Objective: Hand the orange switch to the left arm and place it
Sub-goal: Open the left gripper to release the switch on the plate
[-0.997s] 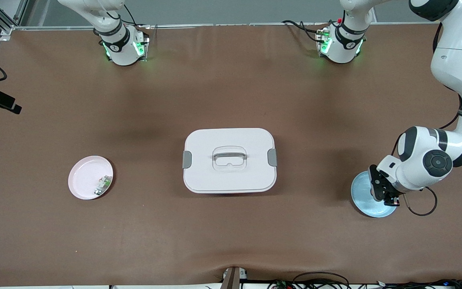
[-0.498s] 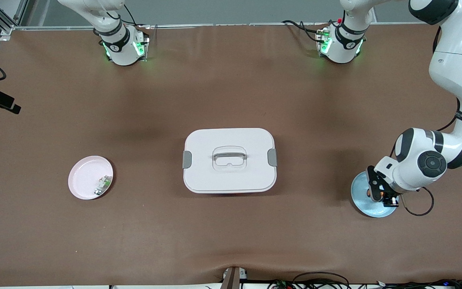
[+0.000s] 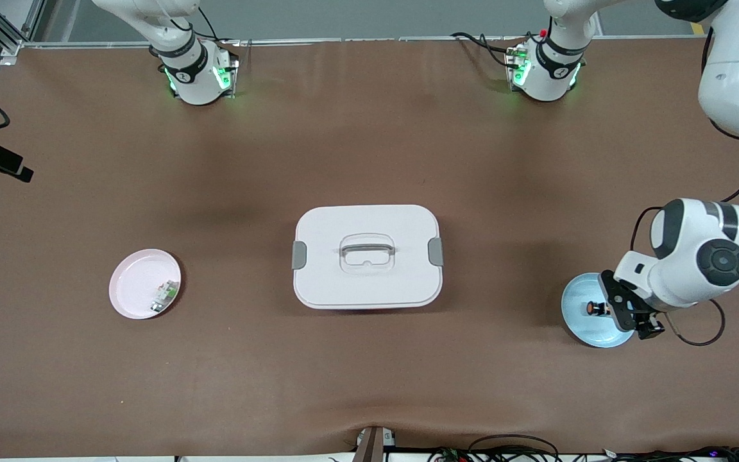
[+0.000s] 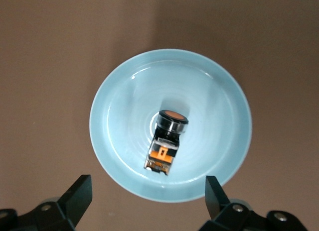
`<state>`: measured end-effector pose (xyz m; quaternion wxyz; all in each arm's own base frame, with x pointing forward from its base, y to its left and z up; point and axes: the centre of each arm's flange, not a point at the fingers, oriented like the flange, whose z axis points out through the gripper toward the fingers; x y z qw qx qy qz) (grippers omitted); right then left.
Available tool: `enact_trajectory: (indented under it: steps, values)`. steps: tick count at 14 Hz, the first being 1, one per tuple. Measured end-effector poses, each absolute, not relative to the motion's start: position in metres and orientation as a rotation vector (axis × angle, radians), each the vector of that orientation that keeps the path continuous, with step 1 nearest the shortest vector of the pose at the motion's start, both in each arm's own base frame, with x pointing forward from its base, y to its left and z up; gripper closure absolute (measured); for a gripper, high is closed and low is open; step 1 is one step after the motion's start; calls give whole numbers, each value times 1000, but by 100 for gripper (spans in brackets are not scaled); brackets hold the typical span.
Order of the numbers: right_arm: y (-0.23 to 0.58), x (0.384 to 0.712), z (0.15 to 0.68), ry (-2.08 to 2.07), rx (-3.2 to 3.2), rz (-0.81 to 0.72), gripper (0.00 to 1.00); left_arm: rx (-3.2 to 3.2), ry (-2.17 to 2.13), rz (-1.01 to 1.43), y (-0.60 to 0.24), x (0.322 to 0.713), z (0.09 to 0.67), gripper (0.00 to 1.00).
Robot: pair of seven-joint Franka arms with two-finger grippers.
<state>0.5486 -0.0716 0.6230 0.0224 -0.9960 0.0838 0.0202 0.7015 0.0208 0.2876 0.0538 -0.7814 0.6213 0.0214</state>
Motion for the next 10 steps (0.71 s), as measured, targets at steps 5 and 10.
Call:
enact_trajectory:
  steps: [5, 10]
  values:
    - [-71, 549, 623, 258, -3085, 63, 0, -2637, 1497, 113, 14, 691, 366, 0]
    - [-71, 549, 623, 257, -3085, 63, 0, -2926, 1043, 99, 1, 676, 417, 0]
